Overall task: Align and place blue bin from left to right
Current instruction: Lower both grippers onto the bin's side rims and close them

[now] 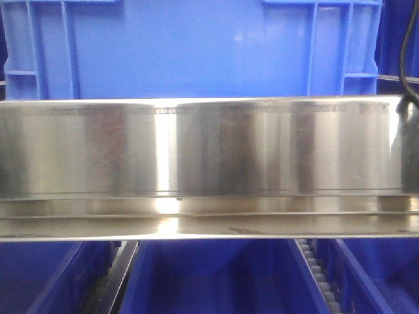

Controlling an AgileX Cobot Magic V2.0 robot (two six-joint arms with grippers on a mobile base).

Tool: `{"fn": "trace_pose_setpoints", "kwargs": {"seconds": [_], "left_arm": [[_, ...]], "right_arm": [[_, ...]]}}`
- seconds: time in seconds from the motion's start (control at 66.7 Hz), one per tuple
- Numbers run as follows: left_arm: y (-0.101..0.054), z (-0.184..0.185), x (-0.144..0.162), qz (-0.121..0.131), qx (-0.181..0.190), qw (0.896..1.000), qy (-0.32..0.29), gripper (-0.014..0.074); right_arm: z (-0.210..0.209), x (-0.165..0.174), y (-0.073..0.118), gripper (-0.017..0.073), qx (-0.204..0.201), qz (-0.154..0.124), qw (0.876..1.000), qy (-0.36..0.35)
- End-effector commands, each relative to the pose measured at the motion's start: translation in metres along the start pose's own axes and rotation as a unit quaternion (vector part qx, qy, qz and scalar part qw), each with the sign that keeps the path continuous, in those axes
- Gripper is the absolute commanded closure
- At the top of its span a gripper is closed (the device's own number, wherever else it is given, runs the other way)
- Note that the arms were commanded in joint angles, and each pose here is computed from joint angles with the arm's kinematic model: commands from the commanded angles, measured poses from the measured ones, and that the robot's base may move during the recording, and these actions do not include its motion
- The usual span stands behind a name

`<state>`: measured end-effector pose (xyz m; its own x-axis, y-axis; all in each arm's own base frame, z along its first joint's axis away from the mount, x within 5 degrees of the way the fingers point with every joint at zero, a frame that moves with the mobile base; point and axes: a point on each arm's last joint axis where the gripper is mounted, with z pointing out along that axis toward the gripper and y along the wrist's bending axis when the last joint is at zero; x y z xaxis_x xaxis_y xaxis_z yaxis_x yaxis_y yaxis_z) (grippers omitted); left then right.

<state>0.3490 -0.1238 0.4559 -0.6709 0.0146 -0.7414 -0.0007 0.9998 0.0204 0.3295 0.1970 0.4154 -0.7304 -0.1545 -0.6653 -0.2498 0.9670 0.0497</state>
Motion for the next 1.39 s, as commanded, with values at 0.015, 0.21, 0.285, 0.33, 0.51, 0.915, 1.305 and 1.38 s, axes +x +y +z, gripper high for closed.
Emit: {"fn": "trace_pose_setpoints", "kwargs": {"seconds": [0.015,0.21,0.285,0.33,0.51,0.915,1.305,1.38], "left_arm": [[-0.001,-0.005,-0.002,-0.005,0.004,1.0,-0.009,0.0704],[-0.001,-0.005,-0.002,-0.005,0.004,1.0,-0.009,0.0704],[-0.001,-0.005,-0.002,-0.005,0.004,1.0,-0.009,0.0704],[-0.001,-0.005,-0.002,-0.005,0.004,1.0,-0.009,0.0704],[-0.001,-0.005,-0.002,-0.005,0.004,1.0,-0.009,0.0704],[-0.001,-0.005,-0.002,-0.005,0.004,1.0,-0.009,0.0704],[0.0,-0.003,-0.002,-0.002,-0.002,1.0,-0.009,0.0704],[-0.001,0.003,-0.002,0.002,-0.01,1.0,-0.007,0.0665]], "right_arm": [[0.006,-0.003,-0.001,0.0306,0.006,-0.003,1.0,-0.01],[0.022,-0.001,0.0,0.0303,-0.002,0.007,1.0,0.013],[0.025,-0.001,0.0,0.0303,-0.001,0.007,1.0,0.014],[0.026,-0.001,0.0,0.0303,-0.002,0.006,1.0,0.014],[0.027,-0.001,0.001,0.0303,-0.002,0.006,1.0,0.013],[0.034,0.0,0.0,0.0362,0.006,0.002,1.0,0.02],[0.034,0.0,-0.001,0.0721,0.012,-0.001,1.0,0.02],[0.034,0.0,-0.001,0.0721,0.012,-0.001,1.0,0.021]]}}
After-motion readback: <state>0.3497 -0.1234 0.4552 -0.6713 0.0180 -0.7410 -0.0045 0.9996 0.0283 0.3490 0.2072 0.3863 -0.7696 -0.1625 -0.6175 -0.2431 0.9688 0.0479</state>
